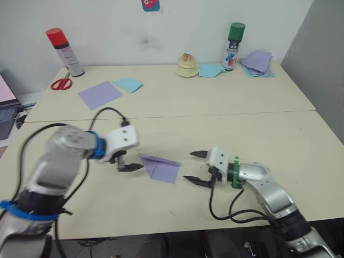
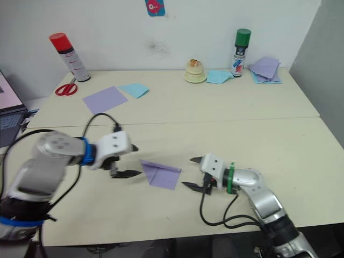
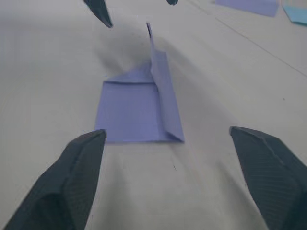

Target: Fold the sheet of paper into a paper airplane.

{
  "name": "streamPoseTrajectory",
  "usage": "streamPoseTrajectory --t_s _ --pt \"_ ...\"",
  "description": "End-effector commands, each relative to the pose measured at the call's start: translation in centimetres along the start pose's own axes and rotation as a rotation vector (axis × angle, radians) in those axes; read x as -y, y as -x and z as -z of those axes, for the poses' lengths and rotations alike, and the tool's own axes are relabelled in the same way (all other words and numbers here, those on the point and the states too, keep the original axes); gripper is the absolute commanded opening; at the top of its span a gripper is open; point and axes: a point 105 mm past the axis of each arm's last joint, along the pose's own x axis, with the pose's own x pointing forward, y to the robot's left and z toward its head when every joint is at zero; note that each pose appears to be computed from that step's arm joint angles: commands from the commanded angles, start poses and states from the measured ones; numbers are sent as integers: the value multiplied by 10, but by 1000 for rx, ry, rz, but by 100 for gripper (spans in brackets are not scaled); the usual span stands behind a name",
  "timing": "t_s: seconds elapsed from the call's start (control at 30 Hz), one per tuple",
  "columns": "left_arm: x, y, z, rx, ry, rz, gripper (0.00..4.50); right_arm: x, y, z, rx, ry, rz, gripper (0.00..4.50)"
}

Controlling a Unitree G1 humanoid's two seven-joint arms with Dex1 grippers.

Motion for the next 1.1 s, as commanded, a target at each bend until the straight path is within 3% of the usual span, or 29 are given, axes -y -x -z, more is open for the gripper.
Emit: streamPoseTrajectory --t_s 0.03,0.13,0.23,0.4,0.57,0.83,1.1 --pt "-1 39 -5 154 115 -50 447 3 -24 -15 70 -15 2 415" --pt "6 53 -10 265 207 -79 447 12 -42 -21 103 -106 42 415" --pt "18 51 -16 325 254 -69 450 8 -49 -16 76 -108 -21 355" --pt "21 46 -16 350 295 -139 450 12 -43 -15 72 -78 -60 162" --pt "23 46 -7 335 334 -180 450 16 -30 -8 47 -6 -99 2" --pt "24 47 4 314 353 -202 450 35 -1 -9 41 177 -144 2" --pt "23 36 -1 338 337 -181 450 38 7 8 16 175 -183 2"
